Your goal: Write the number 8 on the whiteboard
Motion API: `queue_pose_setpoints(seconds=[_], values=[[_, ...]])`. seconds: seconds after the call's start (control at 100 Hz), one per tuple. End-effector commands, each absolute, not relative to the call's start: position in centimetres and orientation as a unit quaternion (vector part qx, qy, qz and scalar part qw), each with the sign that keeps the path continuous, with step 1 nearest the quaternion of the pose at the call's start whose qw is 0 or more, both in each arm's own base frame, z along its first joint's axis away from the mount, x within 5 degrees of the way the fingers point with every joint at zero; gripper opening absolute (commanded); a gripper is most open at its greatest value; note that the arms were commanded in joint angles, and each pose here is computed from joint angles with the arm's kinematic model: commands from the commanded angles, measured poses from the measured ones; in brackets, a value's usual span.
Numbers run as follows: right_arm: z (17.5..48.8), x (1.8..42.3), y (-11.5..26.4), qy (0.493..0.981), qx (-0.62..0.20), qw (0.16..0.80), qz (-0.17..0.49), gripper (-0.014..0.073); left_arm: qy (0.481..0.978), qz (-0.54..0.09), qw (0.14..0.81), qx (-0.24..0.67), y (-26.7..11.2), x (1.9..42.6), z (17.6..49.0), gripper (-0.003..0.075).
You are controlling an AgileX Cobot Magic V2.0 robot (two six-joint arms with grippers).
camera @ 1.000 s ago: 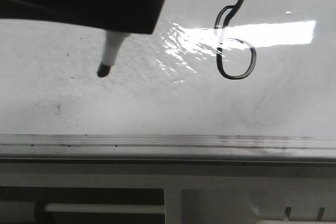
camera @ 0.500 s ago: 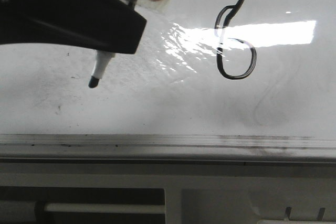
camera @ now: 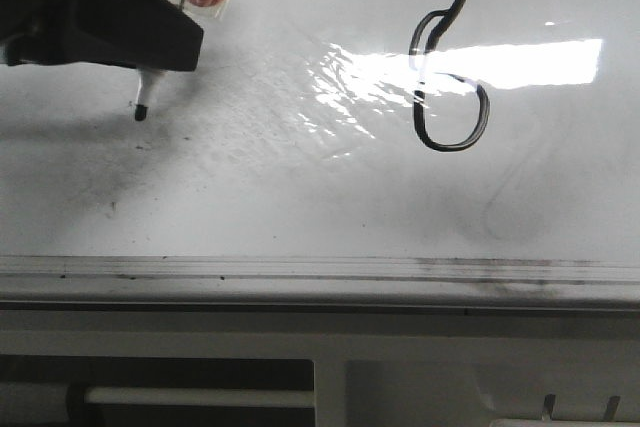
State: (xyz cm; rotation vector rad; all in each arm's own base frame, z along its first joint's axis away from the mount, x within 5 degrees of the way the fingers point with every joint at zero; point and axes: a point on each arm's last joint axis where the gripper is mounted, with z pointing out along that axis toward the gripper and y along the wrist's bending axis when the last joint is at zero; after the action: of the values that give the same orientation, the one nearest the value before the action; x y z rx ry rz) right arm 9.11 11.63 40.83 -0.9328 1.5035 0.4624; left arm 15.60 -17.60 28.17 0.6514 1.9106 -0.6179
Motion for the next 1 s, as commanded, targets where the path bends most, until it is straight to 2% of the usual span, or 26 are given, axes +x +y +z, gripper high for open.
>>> queue_pose_setpoints(seconds=[0.0, 0.16, 0.38, 0.68, 0.78, 0.9, 0.99], values=[[42.6, 9.0, 11.3, 0.620, -0.391, 0.649, 0.204, -0.0059, 0.783, -0.247, 0.514, 0.248, -18.4, 15.8, 29.3, -0.0021], [42.5, 9.0, 11.3, 0.626, -0.388, 0.644, 0.207, -0.0059, 0.808, -0.221, 0.504, 0.210, -19.7, 16.1, 28.3, -0.0021], [42.5, 9.0, 11.3, 0.633, -0.376, 0.640, 0.219, -0.0059, 0.842, -0.220, 0.464, 0.167, -20.5, 16.6, 26.7, -0.0021], [42.5, 9.0, 11.3, 0.634, -0.376, 0.640, 0.219, -0.0059, 0.849, -0.189, 0.467, 0.156, -20.4, 17.1, 26.1, -0.0013], [42.5, 9.0, 11.3, 0.634, -0.376, 0.640, 0.219, -0.0059, 0.850, -0.187, 0.468, 0.155, -20.3, 17.2, 26.1, 0.0082], [42.5, 9.0, 11.3, 0.634, -0.376, 0.640, 0.219, -0.0059, 0.850, -0.187, 0.468, 0.155, -20.3, 17.2, 26.1, 0.0304], [42.5, 9.0, 11.3, 0.634, -0.376, 0.640, 0.219, -0.0059, 0.850, -0.187, 0.468, 0.155, -20.3, 17.2, 26.1, 0.0385]])
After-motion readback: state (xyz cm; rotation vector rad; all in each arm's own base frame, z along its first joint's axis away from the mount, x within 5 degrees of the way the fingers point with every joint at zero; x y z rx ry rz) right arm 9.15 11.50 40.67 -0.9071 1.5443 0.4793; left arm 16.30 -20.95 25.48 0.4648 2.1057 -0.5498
